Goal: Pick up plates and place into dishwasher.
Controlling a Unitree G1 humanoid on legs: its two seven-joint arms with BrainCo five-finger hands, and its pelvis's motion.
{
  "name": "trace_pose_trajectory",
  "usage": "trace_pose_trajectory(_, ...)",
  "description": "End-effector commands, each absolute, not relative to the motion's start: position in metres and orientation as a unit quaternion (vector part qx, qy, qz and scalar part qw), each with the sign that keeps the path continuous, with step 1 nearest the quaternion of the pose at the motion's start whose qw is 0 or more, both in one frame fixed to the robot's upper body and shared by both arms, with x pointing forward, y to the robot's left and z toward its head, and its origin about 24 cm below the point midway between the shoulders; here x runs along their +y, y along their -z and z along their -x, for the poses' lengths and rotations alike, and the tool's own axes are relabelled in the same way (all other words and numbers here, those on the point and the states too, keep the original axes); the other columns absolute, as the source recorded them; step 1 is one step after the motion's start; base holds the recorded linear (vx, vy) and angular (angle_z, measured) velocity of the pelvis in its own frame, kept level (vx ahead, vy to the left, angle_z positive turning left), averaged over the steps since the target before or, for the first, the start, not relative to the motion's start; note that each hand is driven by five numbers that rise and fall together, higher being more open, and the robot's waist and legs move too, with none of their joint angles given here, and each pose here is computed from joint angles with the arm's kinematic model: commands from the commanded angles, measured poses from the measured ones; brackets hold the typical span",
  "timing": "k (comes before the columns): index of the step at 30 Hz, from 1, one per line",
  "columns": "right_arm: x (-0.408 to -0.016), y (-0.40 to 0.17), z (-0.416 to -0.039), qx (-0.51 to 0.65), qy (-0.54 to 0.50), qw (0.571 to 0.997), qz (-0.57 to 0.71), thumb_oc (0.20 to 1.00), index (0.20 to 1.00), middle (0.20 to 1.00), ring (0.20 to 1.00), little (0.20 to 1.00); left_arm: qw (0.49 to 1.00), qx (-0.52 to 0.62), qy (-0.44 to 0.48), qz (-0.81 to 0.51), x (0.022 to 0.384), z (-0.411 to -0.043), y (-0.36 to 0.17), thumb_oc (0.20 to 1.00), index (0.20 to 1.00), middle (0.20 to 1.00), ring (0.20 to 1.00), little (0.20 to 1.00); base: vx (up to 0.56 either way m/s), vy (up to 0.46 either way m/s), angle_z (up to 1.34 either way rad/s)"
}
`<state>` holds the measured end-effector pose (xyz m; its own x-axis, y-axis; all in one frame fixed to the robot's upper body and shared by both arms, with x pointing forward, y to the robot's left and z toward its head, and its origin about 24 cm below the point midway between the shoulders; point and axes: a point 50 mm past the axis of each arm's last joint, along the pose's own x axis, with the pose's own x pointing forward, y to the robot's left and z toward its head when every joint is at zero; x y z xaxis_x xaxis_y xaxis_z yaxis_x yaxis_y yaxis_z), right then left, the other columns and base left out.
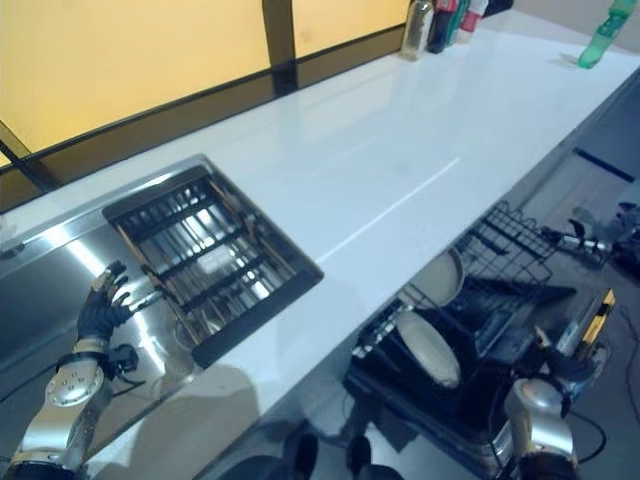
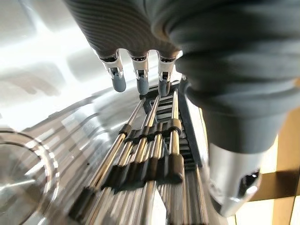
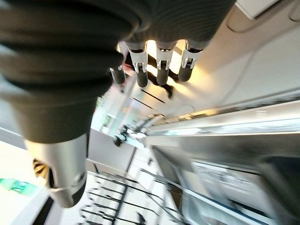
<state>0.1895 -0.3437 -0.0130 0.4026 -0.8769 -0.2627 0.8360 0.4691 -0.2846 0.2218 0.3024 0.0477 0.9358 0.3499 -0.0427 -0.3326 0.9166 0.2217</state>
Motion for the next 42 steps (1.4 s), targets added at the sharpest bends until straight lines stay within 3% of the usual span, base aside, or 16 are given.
trace_pose_trajectory(1,-0.347,-0.007,-0.206,0.132,0.487,0.861,0.064,1.0,1.0,1.0,1.0,1.0,0.982,0.059,-0.155,-0.086,0.281,-0.202,-0.027,1.0,1.0,1.0,1.0,1.0,0.0,0.0,0.0)
trace_pose_trajectory(8,-0.334,0.003,-0.214,0.141,0.482,0.862,0.07,1.0,1.0,1.0,1.0,1.0,0.984,0.046,-0.145,-0.094,0.281,-0.21,-0.035,1.0,1.0,1.0,1.0,1.0,-0.03,-0.04,0.01)
trace_pose_trajectory(15,-0.337,-0.016,-0.209,0.098,0.529,0.828,0.162,1.0,1.0,1.0,1.0,1.0,0.982,0.056,-0.148,-0.108,0.285,-0.202,-0.036,1.0,1.0,1.0,1.0,1.0,0.06,-0.037,0.02)
trace_pose_trajectory(18,-0.336,-0.024,-0.211,0.078,0.512,0.839,0.165,1.0,1.0,1.0,1.0,1.0,0.981,0.067,-0.149,-0.107,0.287,-0.195,-0.032,1.0,1.0,1.0,1.0,1.0,0.09,0.018,0.03)
trace_pose_trajectory(22,-0.322,-0.02,-0.215,0.074,0.454,0.882,0.097,1.0,1.0,1.0,1.0,1.0,0.98,0.08,-0.148,-0.109,0.288,-0.187,-0.026,1.0,1.0,1.0,1.0,1.0,0.09,0.008,0.02)
trace_pose_trajectory(25,-0.308,-0.004,-0.21,0.1,0.444,0.889,0.045,1.0,1.0,1.0,1.0,1.0,0.978,0.088,-0.15,-0.113,0.289,-0.184,-0.022,1.0,1.0,1.0,1.0,1.0,0.07,0.007,-0.02)
trace_pose_trajectory(42,-0.279,0.048,-0.208,0.195,0.486,0.845,-0.11,1.0,1.0,1.0,1.0,1.0,0.983,0.063,-0.129,-0.112,0.275,-0.211,-0.028,1.0,1.0,1.0,1.0,1.0,-0.03,0.009,0.05)
